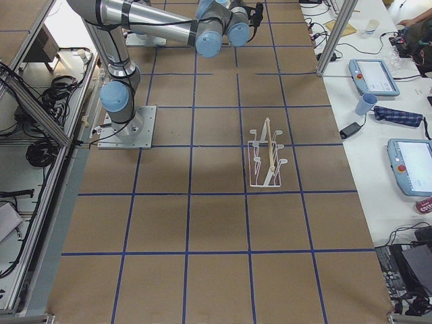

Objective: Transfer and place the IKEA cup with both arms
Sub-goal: 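Open the right gripper and pull the cup away with the left gripper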

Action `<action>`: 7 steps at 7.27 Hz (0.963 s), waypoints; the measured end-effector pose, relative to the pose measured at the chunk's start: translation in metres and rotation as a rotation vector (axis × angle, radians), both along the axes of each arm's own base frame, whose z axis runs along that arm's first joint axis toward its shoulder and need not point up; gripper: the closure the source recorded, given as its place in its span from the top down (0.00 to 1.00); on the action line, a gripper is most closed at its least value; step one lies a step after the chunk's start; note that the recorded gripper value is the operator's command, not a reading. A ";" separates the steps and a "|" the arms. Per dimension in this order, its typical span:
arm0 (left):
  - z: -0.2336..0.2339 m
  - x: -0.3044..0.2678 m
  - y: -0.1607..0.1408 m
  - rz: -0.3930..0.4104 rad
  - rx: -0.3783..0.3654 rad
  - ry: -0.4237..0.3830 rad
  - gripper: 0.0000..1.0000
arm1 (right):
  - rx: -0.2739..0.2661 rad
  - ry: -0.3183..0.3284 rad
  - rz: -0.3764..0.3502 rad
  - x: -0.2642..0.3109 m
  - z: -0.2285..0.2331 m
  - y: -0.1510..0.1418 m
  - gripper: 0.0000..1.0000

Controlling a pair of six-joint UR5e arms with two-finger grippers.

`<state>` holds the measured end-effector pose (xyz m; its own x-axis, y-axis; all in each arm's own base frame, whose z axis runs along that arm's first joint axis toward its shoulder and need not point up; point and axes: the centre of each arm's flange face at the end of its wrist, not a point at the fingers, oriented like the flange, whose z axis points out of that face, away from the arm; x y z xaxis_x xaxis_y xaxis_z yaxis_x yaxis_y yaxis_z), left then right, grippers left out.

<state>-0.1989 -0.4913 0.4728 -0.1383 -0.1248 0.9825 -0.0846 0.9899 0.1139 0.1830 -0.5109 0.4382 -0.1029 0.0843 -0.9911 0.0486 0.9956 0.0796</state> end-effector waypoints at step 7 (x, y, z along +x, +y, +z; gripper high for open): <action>0.006 -0.001 0.002 -0.001 -0.022 -0.007 0.00 | 0.035 0.006 -0.006 -0.001 0.006 -0.002 1.00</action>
